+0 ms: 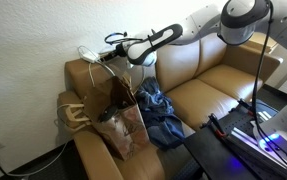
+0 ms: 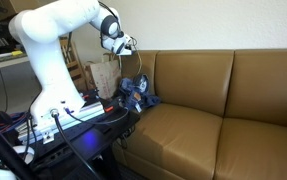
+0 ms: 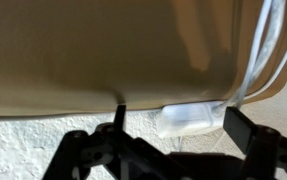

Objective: Move the cable to right

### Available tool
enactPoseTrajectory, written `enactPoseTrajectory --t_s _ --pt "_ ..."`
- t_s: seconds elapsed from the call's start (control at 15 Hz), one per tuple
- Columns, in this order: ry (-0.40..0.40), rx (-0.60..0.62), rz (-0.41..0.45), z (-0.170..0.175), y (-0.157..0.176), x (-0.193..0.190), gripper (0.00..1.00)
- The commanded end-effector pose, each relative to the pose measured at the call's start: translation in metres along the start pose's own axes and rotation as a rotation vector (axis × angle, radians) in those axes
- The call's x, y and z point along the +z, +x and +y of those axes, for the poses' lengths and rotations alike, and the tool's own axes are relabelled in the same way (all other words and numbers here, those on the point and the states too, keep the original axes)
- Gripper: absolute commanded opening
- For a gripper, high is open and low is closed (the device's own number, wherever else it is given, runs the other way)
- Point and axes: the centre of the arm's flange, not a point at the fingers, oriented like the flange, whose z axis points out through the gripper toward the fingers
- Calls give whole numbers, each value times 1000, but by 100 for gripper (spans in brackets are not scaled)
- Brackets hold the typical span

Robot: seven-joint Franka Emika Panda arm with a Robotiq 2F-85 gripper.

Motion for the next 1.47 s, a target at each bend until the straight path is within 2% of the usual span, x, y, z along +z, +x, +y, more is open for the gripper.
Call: enactPoseTrajectory --t_s 0.0,0.2,0.73,1.07,1.4 --pt "-11 11 39 4 9 -9 100" --pt "-18 19 66 6 17 -13 100" --pt "61 67 42 -19 1 10 100" --pt "47 71 40 -24 -3 9 100" --pt "87 -43 72 -54 26 9 100"
